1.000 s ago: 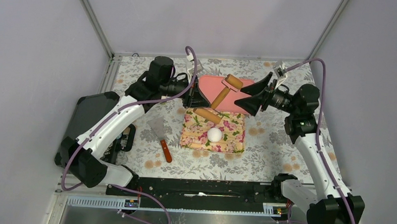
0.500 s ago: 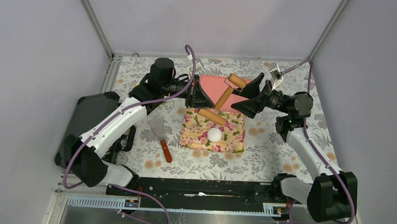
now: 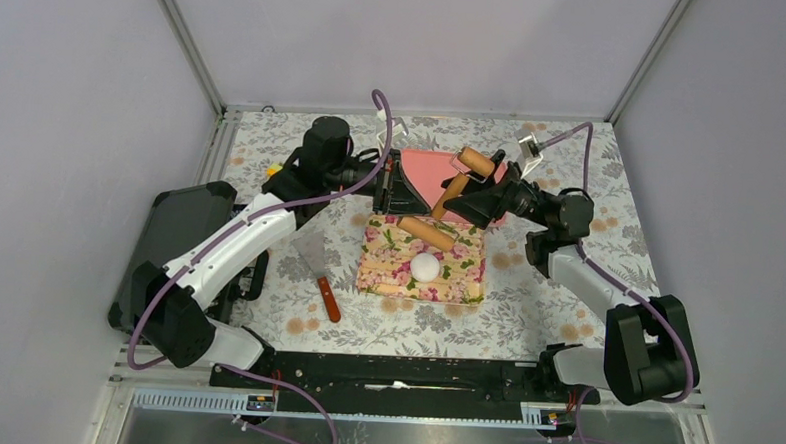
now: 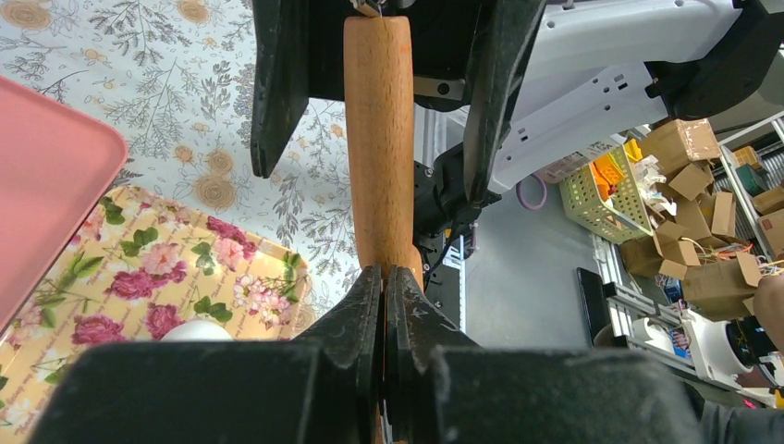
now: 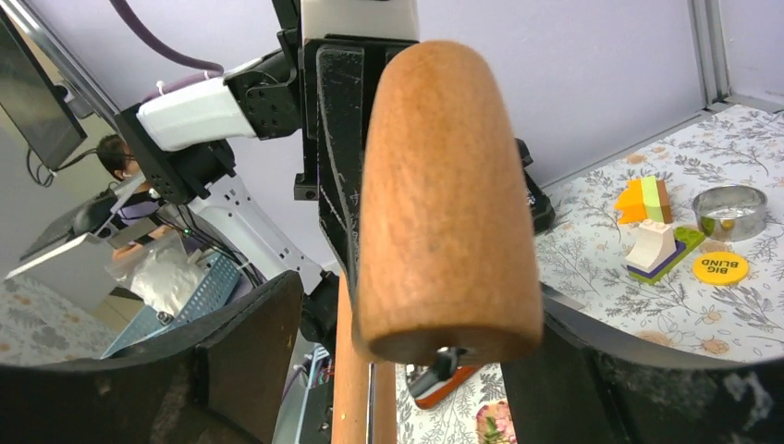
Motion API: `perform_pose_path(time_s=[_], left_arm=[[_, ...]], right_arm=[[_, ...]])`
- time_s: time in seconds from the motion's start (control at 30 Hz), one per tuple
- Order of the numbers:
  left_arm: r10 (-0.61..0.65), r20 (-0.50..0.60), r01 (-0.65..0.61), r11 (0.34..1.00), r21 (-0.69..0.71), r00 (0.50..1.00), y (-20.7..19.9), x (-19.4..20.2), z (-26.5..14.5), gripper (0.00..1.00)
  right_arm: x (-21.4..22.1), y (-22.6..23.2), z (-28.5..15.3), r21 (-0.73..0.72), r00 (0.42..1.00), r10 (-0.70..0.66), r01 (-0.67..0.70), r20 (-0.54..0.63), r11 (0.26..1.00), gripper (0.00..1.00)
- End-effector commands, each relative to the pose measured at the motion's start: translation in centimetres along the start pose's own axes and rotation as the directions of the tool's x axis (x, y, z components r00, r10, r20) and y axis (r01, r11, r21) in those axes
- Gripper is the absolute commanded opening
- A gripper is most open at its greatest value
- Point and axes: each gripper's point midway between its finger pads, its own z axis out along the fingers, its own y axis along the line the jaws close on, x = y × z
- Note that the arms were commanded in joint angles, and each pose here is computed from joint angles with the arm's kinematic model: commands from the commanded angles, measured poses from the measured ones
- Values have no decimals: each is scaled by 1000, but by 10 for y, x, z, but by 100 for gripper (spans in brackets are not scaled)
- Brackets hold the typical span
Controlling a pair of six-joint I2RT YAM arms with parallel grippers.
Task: Roll out the dumpling wrappers from the dough
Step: Pick up the rolling pin from the center of the board.
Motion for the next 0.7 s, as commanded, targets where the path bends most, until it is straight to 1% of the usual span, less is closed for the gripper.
perform_pose_path(time_s=[0.0, 0.03, 0.07, 0.1, 0.17, 0.2, 0.23, 0.67], left_arm=[[71, 39, -73, 996, 52, 997, -12, -13, 1, 0], [70, 38, -71, 996, 51, 997, -11, -12, 1, 0], [69, 38, -71, 996, 50, 997, -11, -13, 2, 0], [69, 39, -71, 996, 48, 997, -10, -13, 2, 0], [70, 40, -71, 996, 45, 997, -9, -13, 2, 0], [70, 40, -71, 996, 44, 997, -9, -14, 3, 0], [73, 40, -74, 996, 45, 997, -9, -15, 3, 0], [98, 20, -98, 995, -1, 995, -2, -8, 0, 0]], right_arm=[[-24, 21, 6, -68, 993, -62, 69, 102, 995, 77], [-24, 21, 7, -70, 993, -57, 64, 104, 995, 73], [-24, 20, 8, -71, 993, -50, 58, 106, 996, 66], [-24, 21, 7, -76, 993, -45, 54, 112, 996, 56], [-23, 22, 7, -83, 993, -39, 48, 114, 995, 21], [-23, 21, 7, -80, 993, -37, 46, 115, 996, 7], [-22, 21, 7, -79, 993, -34, 43, 114, 996, 0], [-28, 27, 8, -77, 994, -49, 57, 97, 995, 0]])
